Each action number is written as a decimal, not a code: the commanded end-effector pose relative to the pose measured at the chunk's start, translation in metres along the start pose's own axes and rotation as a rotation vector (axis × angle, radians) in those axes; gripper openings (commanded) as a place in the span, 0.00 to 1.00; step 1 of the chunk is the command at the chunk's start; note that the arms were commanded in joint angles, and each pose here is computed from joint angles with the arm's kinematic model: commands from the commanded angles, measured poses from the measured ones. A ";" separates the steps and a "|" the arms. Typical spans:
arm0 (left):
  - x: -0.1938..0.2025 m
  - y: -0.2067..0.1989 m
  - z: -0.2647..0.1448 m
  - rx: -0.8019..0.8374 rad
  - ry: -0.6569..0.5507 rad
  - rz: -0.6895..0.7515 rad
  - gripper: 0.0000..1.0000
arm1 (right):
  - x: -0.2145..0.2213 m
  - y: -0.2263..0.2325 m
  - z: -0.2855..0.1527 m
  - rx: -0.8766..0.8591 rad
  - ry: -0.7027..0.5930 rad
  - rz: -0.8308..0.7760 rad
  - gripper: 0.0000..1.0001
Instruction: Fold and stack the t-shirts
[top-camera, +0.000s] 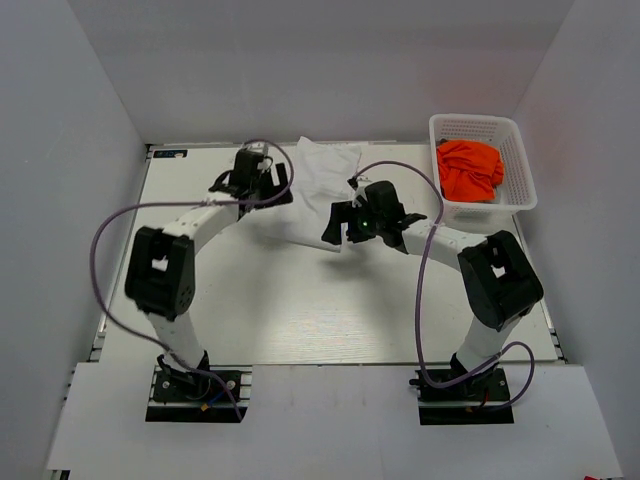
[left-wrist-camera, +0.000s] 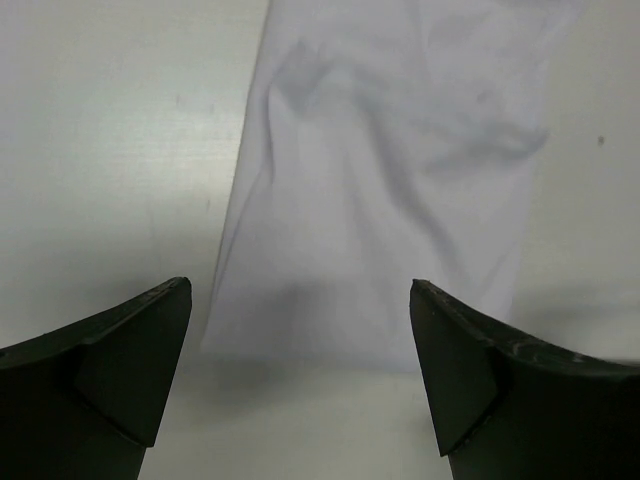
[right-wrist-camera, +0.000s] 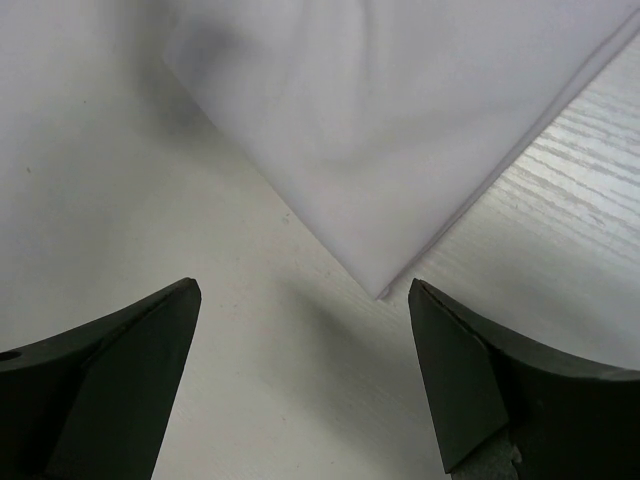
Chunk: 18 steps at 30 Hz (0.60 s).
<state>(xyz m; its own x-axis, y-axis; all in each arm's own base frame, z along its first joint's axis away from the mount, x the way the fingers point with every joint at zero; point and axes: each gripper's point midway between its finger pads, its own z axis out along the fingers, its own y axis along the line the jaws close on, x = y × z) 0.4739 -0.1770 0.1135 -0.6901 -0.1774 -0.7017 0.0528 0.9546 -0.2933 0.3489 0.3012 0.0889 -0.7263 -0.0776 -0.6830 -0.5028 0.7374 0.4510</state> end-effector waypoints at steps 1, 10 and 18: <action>0.027 0.005 -0.040 0.005 -0.017 -0.071 1.00 | 0.002 0.000 -0.005 0.025 0.005 0.057 0.90; 0.078 0.042 -0.043 -0.100 0.048 -0.101 1.00 | 0.023 0.004 0.002 0.000 0.061 0.127 0.90; 0.091 0.052 -0.015 -0.163 0.104 -0.111 0.95 | 0.035 -0.008 0.021 0.058 0.118 0.144 0.90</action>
<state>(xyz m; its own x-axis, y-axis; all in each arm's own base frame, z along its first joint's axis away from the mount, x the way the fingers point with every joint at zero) 0.3894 -0.1400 0.0377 -0.7779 -0.2491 -0.5769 -0.1212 0.9603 -0.2512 0.3271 0.3001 0.0432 -0.8472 -0.0541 -0.5285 -0.3681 0.7771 0.5106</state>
